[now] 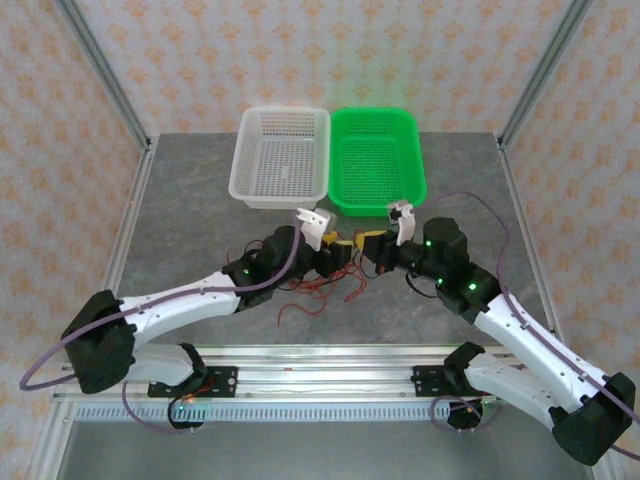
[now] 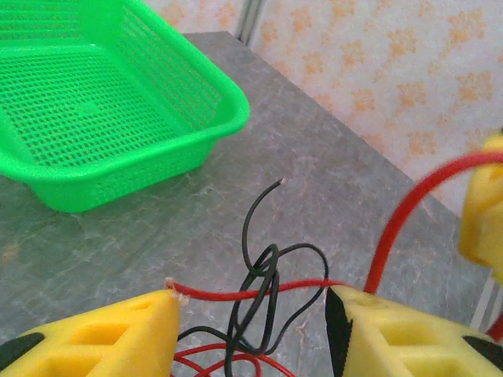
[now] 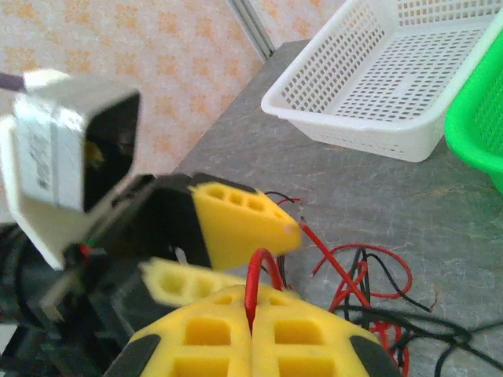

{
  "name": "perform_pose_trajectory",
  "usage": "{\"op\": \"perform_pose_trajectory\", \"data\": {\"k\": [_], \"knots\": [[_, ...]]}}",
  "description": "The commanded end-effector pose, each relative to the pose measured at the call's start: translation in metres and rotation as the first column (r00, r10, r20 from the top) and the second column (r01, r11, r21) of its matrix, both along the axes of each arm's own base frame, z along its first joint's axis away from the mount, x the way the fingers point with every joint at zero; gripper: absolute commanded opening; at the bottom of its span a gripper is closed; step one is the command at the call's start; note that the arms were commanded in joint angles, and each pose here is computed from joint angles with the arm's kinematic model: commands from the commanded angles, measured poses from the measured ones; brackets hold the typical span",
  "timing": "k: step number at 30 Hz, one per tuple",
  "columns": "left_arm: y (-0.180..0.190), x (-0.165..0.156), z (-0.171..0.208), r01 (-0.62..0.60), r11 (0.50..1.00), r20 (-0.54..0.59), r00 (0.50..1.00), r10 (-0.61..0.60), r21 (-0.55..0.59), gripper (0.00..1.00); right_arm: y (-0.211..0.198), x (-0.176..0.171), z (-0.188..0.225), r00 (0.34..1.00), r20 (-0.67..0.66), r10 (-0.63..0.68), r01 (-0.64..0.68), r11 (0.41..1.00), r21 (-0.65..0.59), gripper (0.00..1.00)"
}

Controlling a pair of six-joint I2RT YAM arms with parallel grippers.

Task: Untangle the cables

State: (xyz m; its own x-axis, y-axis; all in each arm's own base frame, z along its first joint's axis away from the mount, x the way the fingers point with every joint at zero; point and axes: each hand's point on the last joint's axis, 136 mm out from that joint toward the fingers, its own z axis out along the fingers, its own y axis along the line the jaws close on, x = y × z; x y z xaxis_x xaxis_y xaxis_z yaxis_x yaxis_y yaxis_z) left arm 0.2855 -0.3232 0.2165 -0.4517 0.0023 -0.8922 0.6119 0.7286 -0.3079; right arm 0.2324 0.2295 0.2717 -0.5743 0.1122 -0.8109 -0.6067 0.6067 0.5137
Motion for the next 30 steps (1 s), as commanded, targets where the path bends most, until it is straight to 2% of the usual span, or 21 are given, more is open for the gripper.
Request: {"op": "perform_pose_trajectory", "data": {"k": [1,11,18,26,30], "knots": [[-0.016,0.008,0.01,0.024,1.0,0.07,0.997,-0.022,-0.015,0.53,0.003,0.001,0.045,0.998,0.062,-0.01,0.003,0.994,0.11,0.0],[-0.035,0.031,-0.05,-0.024,0.999,-0.018,1.0,0.025,0.047,0.52,-0.004,0.0,0.053,0.998,0.041,-0.05,0.043,0.989,0.145,0.0],[-0.032,0.055,-0.086,-0.154,0.984,-0.055,0.986,0.159,0.092,0.35,-0.018,-0.008,0.075,0.993,0.068,-0.093,0.08,0.983,0.166,0.0],[-0.016,0.062,-0.141,-0.252,0.953,-0.113,0.955,0.273,0.17,0.3,-0.042,-0.01,0.111,0.975,0.088,-0.204,0.182,0.962,0.205,0.0],[-0.009,0.059,-0.159,-0.266,0.946,-0.13,0.947,0.292,0.188,0.3,-0.052,-0.008,0.138,0.959,0.114,-0.261,0.231,0.946,0.227,0.0]]}}
